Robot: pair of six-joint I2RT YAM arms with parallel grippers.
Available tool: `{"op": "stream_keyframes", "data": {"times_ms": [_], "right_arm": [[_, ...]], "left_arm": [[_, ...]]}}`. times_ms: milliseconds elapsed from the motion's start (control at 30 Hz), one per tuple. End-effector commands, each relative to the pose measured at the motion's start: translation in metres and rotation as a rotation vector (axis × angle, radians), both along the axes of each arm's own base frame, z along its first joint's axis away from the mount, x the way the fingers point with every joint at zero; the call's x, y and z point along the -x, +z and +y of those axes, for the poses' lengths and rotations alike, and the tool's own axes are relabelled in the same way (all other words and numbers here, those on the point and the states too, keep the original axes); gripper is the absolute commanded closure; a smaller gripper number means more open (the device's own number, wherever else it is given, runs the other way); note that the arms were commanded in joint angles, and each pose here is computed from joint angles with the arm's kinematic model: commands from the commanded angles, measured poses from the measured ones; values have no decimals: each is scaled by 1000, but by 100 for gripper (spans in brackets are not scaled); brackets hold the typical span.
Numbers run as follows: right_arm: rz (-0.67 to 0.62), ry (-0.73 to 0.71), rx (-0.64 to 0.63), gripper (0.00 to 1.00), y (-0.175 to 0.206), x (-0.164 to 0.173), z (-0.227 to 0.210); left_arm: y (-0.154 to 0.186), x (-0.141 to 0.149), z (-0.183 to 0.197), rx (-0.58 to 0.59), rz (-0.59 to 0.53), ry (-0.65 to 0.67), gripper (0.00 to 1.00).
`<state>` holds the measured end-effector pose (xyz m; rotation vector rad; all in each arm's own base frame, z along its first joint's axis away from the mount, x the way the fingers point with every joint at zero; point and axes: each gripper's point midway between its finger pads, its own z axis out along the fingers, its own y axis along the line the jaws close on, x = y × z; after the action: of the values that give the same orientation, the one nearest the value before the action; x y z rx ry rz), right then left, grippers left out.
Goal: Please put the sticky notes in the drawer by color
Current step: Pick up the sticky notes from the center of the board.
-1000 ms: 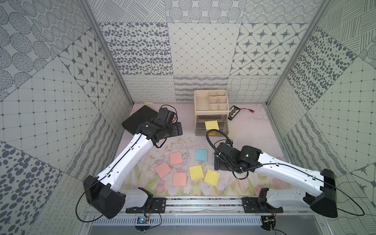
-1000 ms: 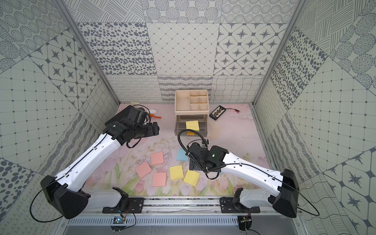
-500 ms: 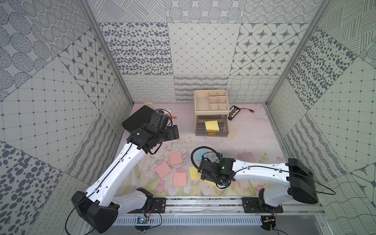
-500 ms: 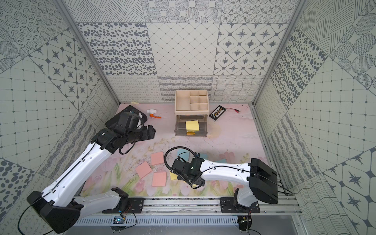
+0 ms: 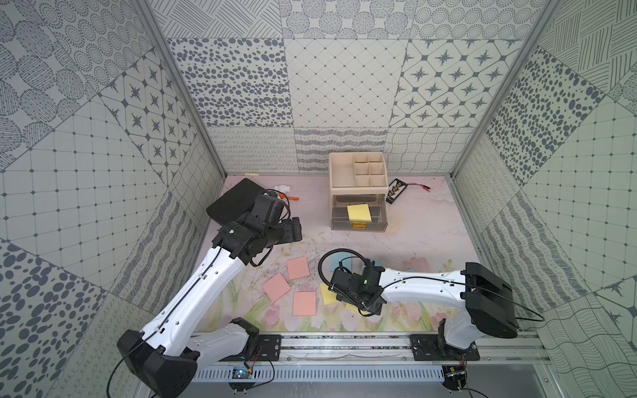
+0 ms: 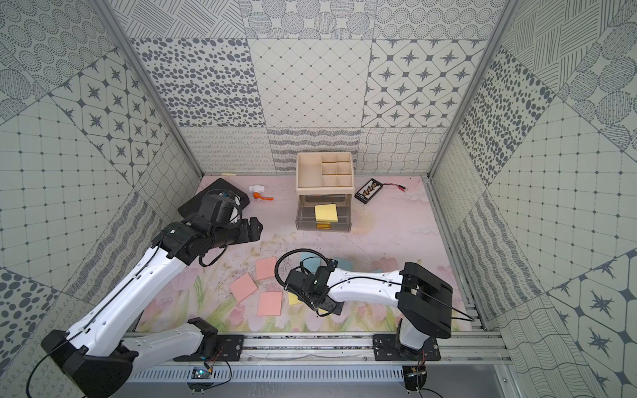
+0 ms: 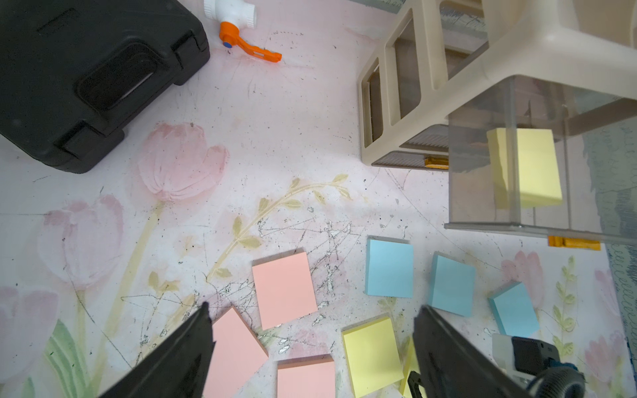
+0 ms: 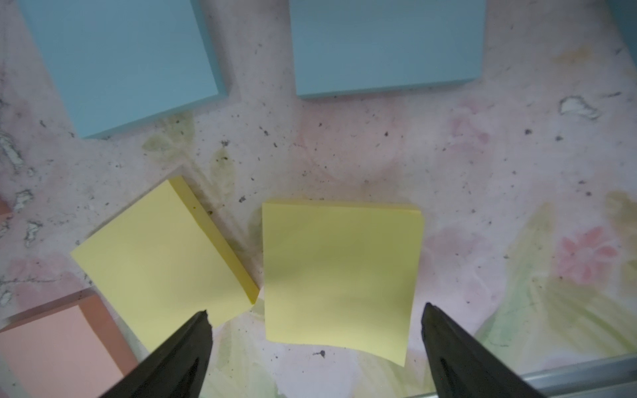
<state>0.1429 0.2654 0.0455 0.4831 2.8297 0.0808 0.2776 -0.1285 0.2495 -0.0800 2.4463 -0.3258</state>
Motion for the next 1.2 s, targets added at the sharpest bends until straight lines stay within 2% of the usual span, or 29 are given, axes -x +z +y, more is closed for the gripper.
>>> {"op": "stream_keyframes", "data": {"times_ms": [0, 1167], "right_arm": [[-1, -28, 12, 1, -8, -5, 1], [110, -49, 74, 0, -53, 1, -13]], "left_arm": [[0, 0, -3, -1, -6, -31, 7], [-5, 3, 1, -16, -10, -31, 7]]}}
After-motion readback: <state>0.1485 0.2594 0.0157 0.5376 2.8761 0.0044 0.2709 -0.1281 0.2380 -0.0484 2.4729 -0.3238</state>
